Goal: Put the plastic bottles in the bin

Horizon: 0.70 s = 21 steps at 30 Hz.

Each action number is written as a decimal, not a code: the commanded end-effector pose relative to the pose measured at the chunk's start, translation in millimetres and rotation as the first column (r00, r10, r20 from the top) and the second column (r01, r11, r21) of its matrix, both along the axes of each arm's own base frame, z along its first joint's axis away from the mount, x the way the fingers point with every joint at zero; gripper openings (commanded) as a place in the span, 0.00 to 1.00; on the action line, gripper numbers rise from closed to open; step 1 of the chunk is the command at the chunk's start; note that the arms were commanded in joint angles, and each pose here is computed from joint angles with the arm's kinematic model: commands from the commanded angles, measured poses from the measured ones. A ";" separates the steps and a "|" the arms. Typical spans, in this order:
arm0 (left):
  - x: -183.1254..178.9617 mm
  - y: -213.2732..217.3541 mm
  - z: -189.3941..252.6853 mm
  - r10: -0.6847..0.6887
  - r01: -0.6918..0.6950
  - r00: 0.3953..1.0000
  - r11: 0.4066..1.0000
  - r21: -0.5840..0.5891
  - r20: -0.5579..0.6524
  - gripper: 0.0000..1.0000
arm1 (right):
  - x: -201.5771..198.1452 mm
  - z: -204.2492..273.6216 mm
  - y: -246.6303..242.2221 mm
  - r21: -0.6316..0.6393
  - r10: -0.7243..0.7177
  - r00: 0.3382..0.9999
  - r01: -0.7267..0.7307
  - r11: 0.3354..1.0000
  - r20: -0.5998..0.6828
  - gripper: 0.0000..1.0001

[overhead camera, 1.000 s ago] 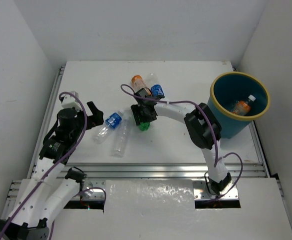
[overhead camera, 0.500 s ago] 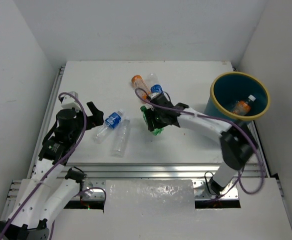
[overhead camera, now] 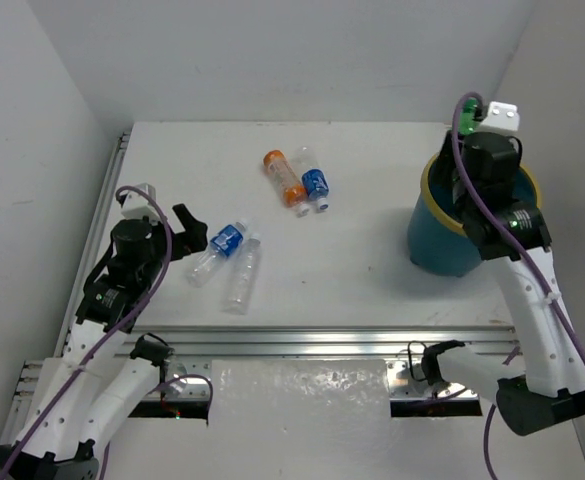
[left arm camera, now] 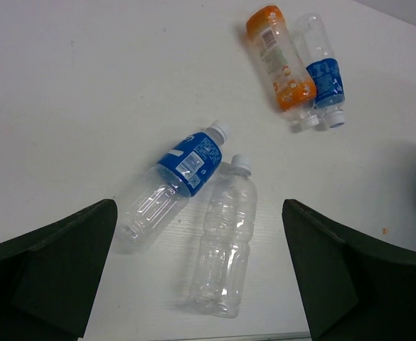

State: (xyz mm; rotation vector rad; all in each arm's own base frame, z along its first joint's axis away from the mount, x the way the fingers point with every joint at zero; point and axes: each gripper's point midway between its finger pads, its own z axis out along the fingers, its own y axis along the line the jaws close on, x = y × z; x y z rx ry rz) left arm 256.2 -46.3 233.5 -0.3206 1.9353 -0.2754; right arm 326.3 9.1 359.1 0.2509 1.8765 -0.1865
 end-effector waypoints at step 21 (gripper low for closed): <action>16.6 -18.9 -22.6 -0.073 0.075 0.993 0.997 0.011 -0.098 1.00 | -9.7 -2.2 -72.4 -0.127 -0.270 0.954 0.254 0.959 -0.128 0.99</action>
